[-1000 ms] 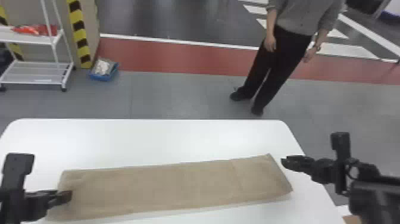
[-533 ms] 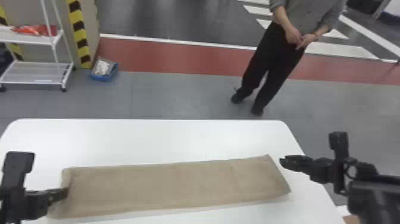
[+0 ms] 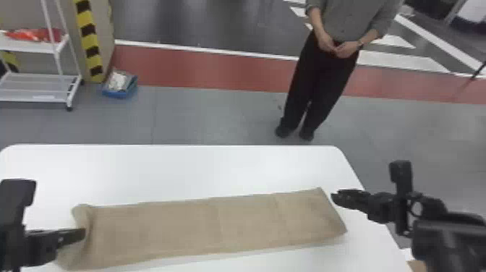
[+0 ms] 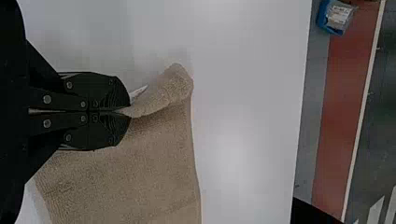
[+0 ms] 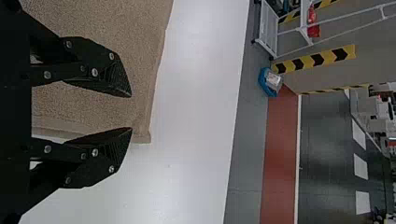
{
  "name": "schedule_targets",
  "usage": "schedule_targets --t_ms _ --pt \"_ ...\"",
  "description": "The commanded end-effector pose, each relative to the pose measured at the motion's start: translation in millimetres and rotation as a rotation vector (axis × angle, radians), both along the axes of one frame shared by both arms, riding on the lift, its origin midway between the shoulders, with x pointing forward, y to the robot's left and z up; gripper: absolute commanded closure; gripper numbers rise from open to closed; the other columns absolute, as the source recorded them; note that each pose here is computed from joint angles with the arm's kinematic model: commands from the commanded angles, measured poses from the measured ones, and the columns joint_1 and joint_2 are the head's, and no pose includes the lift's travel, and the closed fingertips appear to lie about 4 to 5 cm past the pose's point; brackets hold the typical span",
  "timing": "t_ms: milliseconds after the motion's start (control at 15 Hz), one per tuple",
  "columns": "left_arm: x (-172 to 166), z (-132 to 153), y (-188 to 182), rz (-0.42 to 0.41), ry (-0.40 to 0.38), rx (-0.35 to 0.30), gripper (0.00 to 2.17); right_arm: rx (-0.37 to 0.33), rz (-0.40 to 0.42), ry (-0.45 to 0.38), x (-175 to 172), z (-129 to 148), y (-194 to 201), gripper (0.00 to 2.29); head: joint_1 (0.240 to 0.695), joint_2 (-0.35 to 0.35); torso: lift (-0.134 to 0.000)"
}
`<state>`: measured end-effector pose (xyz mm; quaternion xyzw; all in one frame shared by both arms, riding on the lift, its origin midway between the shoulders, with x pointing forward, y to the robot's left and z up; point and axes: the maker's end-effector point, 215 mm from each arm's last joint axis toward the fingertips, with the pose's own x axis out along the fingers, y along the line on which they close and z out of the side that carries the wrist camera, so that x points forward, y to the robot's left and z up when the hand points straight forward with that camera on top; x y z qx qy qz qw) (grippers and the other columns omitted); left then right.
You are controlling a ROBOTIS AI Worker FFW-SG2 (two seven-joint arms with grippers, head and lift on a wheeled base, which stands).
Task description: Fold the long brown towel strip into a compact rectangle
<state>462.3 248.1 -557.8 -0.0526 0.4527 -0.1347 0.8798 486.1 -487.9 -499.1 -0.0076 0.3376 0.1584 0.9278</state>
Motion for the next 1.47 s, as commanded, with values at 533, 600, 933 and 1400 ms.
schedule_targets --t_ms 533,600,933,1400 --pt "1.9 41.9 -89.6 -0.043 0.039 -0.212 1.36 -0.005 0.032 -0.008 -9.4 -14.7 8.8 0.75 0.695 -0.333 0.000" --pt "8.8 49.2 -100.9 -0.047 0.027 -0.227 1.36 -0.009 0.037 -0.012 -9.5 -15.3 10.2 0.74 0.695 -0.349 0.000" --pt "13.3 62.9 -147.0 -0.079 0.019 -0.273 1.36 -0.008 0.051 -0.028 -10.7 -16.4 12.1 0.74 0.695 -0.350 0.000" --pt "24.2 82.9 -218.3 -0.106 -0.046 -0.332 1.36 -0.003 0.088 -0.063 -6.1 -23.4 25.1 0.74 0.695 -0.350 0.000"
